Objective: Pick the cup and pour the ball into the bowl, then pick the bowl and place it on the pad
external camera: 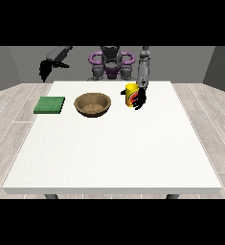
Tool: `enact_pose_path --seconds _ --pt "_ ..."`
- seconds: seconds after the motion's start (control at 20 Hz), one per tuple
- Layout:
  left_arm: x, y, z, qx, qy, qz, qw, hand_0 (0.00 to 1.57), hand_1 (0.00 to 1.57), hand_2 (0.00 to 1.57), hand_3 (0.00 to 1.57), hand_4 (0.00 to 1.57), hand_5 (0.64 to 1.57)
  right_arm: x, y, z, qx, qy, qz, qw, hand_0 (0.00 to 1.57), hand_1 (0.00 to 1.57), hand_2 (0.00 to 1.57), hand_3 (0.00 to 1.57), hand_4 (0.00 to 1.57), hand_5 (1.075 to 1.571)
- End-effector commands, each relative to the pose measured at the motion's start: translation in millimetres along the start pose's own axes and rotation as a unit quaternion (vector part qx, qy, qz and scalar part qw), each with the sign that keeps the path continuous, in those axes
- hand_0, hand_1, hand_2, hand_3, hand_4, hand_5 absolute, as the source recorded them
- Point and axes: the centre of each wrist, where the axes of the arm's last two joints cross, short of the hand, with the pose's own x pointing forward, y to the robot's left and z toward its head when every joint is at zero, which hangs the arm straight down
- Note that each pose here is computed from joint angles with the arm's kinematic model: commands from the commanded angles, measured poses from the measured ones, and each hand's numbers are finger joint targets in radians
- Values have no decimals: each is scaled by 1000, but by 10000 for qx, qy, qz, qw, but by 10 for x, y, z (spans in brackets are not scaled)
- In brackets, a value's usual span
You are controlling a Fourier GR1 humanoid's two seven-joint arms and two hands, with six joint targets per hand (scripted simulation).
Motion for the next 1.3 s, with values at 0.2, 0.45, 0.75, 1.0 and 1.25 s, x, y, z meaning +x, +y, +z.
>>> enact_pose_path --seconds 0.2,0.45,0.75,1.0,1.25 --pt "-121 -146 355 250 123 -1090 9936 1324 1324 1571 1571 1482 1252 177 -152 -89 92 -121 67 9999 0 0 0 0 0 1570" --pt "22 -30 7 -558 603 -1631 9832 1341 1341 1571 1571 1532 1304 -230 -292 262 -310 993 0 9946 0 0 0 0 0 1570" --pt "384 800 -954 -624 651 -3414 9356 1450 1450 1571 1571 1571 1291 -247 -356 260 -225 1324 -115 9909 0 0 0 0 0 1569" --pt "563 695 -1174 -757 480 -3664 9261 1459 1459 1571 1571 1571 1294 -457 -366 487 -373 1092 -54 9933 0 0 0 0 0 1569" --pt "712 488 -1324 -822 446 -4009 9113 1473 1473 1571 1571 1571 1278 -381 -558 389 -395 1106 -226 9928 0 0 0 0 0 1568"
